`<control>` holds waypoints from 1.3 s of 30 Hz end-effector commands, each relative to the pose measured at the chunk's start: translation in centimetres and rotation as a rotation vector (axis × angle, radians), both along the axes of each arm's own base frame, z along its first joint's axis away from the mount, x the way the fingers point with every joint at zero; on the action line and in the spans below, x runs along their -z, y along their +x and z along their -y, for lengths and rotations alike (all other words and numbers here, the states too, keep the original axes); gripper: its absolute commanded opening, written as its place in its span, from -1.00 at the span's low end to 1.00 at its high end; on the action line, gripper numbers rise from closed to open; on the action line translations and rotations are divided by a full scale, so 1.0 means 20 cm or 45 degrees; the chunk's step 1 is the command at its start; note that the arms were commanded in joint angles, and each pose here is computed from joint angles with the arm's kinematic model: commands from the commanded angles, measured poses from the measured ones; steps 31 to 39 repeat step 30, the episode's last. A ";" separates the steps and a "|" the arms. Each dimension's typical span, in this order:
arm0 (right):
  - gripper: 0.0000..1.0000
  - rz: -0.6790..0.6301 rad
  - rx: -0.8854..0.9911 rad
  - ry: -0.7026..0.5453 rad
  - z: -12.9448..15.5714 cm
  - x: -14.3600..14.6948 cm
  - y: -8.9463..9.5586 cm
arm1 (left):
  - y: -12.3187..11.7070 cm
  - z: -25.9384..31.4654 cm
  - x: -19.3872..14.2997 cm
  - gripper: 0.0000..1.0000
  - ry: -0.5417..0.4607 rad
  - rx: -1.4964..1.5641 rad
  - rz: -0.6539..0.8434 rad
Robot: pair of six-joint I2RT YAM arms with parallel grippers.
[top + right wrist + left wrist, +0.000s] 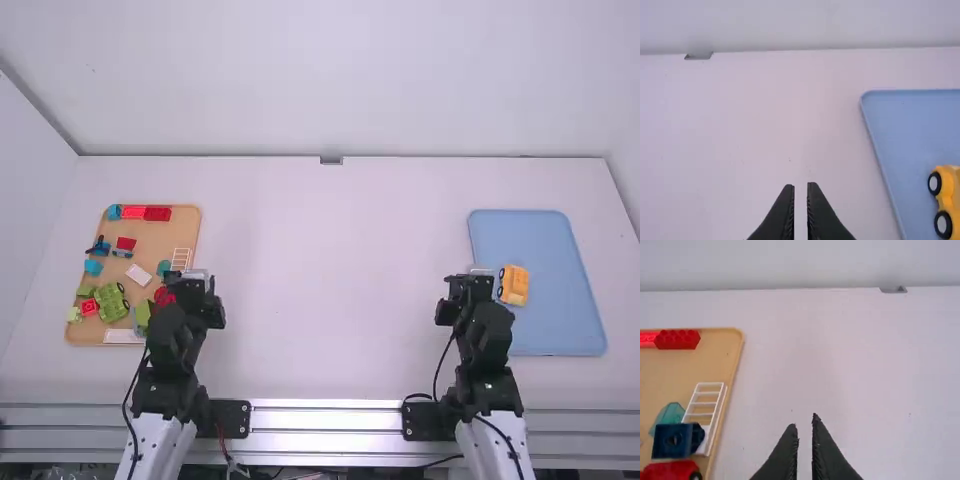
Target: Assemble lego blocks to make yellow taxi
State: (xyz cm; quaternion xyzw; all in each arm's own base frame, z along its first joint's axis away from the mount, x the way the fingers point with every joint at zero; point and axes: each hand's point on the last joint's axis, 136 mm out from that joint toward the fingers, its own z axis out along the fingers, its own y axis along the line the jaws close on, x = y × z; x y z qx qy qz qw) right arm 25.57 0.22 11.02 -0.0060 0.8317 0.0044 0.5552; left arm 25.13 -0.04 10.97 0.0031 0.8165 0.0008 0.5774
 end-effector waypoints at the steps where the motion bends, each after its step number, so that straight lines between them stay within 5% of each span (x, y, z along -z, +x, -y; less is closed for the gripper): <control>1: -0.97 0.002 0.000 0.007 0.00 0.06 -0.02 | -0.01 0.00 0.05 -0.93 -0.006 -0.005 0.006; 5: -1.00 0.008 0.000 0.007 0.00 0.13 -0.05 | -0.02 0.00 0.02 -1.00 -0.006 -0.005 0.060; 26: -1.00 0.341 -0.001 0.007 0.00 -0.16 -0.05 | -0.03 0.00 -0.19 -1.00 -0.007 -0.005 0.299; 39: -1.00 0.367 -0.001 0.007 0.00 -0.19 -0.05 | -0.03 0.00 -0.19 -1.00 -0.007 -0.005 0.299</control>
